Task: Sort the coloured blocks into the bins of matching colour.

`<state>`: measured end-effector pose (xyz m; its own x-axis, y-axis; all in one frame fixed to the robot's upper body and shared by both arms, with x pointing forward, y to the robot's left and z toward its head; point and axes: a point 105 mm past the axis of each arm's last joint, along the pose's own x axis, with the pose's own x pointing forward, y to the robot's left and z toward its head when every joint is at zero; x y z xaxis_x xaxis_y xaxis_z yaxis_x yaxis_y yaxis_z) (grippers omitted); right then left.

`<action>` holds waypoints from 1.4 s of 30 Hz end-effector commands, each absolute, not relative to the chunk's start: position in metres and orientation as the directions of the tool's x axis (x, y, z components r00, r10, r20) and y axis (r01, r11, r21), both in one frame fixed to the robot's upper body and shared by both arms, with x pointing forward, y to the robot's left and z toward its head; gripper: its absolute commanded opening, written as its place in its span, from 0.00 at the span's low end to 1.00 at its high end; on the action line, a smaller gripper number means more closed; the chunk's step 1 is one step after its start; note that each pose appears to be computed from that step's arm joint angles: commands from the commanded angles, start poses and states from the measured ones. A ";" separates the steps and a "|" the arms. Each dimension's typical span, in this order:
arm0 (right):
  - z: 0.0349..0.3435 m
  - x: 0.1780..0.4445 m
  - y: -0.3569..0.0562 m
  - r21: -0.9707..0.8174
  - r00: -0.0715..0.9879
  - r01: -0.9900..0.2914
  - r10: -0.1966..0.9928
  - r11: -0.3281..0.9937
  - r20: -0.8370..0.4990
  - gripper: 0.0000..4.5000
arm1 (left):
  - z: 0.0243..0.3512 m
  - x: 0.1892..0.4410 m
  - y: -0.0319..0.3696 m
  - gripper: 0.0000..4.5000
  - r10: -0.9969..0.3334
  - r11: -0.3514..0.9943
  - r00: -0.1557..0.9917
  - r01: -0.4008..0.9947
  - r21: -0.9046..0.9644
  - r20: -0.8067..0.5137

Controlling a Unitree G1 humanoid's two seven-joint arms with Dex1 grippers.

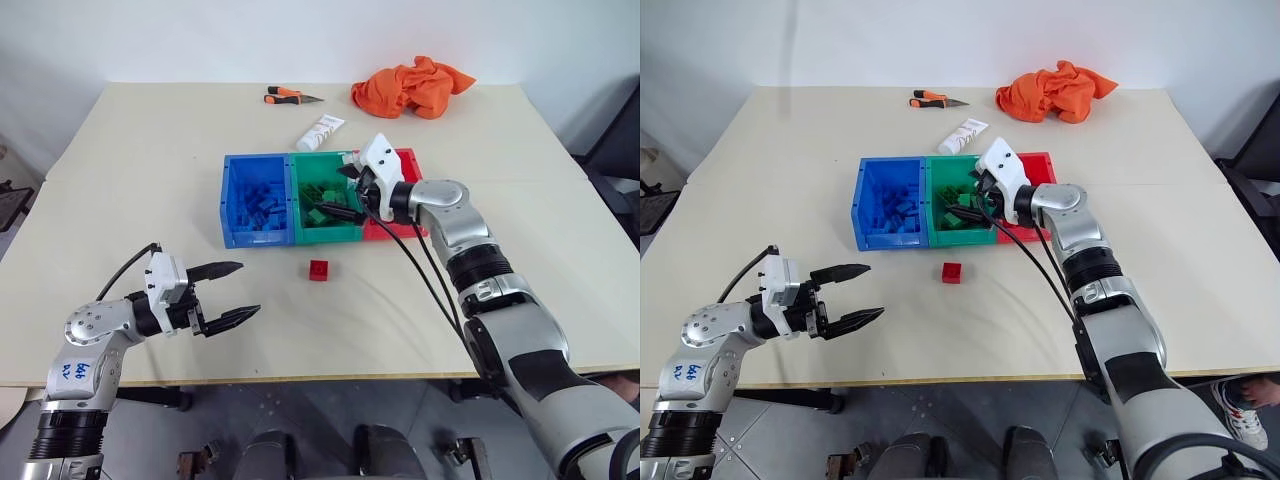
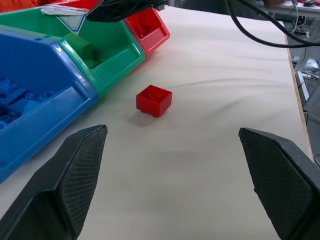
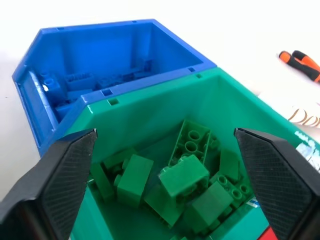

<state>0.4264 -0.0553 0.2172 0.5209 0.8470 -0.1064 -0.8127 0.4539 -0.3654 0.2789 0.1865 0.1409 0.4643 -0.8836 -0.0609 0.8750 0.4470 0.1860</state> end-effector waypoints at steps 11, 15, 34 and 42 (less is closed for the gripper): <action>0.179 0.320 -0.134 -0.282 0.346 -0.924 0.881 0.260 -0.322 0.99 | 0.149 0.286 0.194 1.00 -0.897 0.418 0.438 0.883 0.215 -0.056; 0.164 0.299 -0.174 -0.240 0.396 -0.916 0.819 0.321 -0.414 0.99 | 0.150 0.290 0.201 1.00 -0.896 0.416 0.439 0.883 0.217 -0.069; 0.135 0.347 -0.091 -0.210 0.345 -0.934 0.885 0.290 -0.312 0.99 | 0.151 0.272 0.205 1.00 -0.909 0.376 0.405 0.899 0.224 -0.099; 0.130 0.365 -0.040 -0.213 0.295 -0.946 0.918 0.243 -0.266 0.99 | 0.152 0.257 0.224 1.00 -0.883 0.430 0.460 0.873 0.231 -0.094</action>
<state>0.3605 -0.0450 0.1231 0.2834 0.9127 -0.2945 -0.9537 0.2359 -0.1866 0.2613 0.2210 0.1397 0.4526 -0.8839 -0.1178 0.8848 0.4288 0.1823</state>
